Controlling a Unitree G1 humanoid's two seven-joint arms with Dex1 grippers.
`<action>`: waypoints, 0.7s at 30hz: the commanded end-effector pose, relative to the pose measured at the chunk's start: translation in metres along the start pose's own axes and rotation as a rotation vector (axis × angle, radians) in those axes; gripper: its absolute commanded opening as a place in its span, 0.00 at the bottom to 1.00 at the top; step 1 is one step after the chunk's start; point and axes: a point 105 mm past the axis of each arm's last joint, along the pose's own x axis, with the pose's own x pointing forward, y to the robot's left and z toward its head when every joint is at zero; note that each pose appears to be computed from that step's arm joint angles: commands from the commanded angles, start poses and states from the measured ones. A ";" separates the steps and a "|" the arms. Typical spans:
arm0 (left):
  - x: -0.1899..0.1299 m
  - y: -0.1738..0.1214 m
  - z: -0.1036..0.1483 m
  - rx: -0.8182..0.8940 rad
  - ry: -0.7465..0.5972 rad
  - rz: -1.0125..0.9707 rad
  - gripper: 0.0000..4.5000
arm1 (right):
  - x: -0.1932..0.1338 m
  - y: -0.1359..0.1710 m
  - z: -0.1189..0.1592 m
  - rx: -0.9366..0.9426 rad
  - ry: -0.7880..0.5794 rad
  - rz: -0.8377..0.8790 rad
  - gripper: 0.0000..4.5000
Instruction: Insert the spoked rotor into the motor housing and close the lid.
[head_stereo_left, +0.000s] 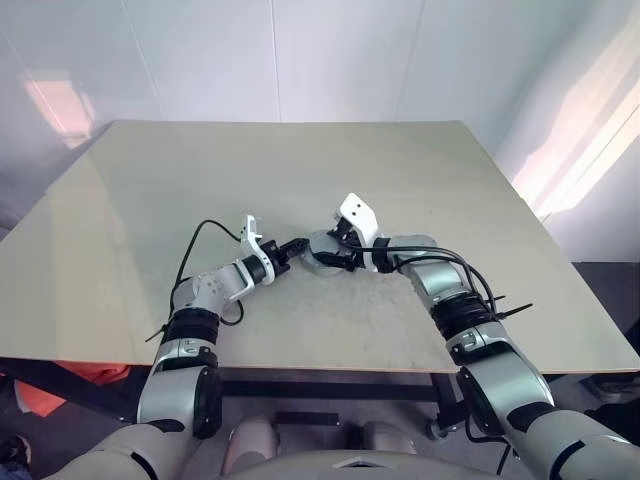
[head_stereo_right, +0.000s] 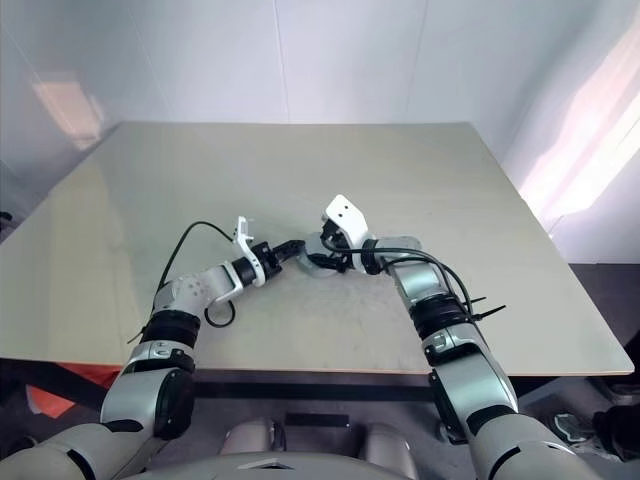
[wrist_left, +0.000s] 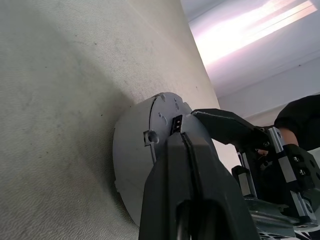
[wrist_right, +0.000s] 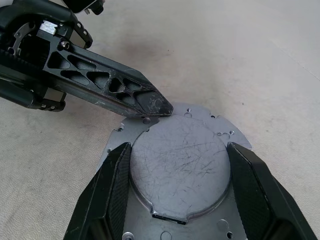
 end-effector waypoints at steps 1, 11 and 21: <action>-0.004 0.016 -0.024 -0.023 0.095 0.065 0.00 | 0.001 0.005 -0.018 0.036 0.064 0.018 0.65; -0.006 0.006 -0.023 -0.023 0.098 0.010 0.00 | -0.017 -0.009 0.023 -0.013 -0.065 -0.034 0.99; -0.004 0.003 -0.023 -0.023 0.104 -0.012 0.00 | -0.051 -0.023 0.057 0.134 -0.213 -0.084 0.99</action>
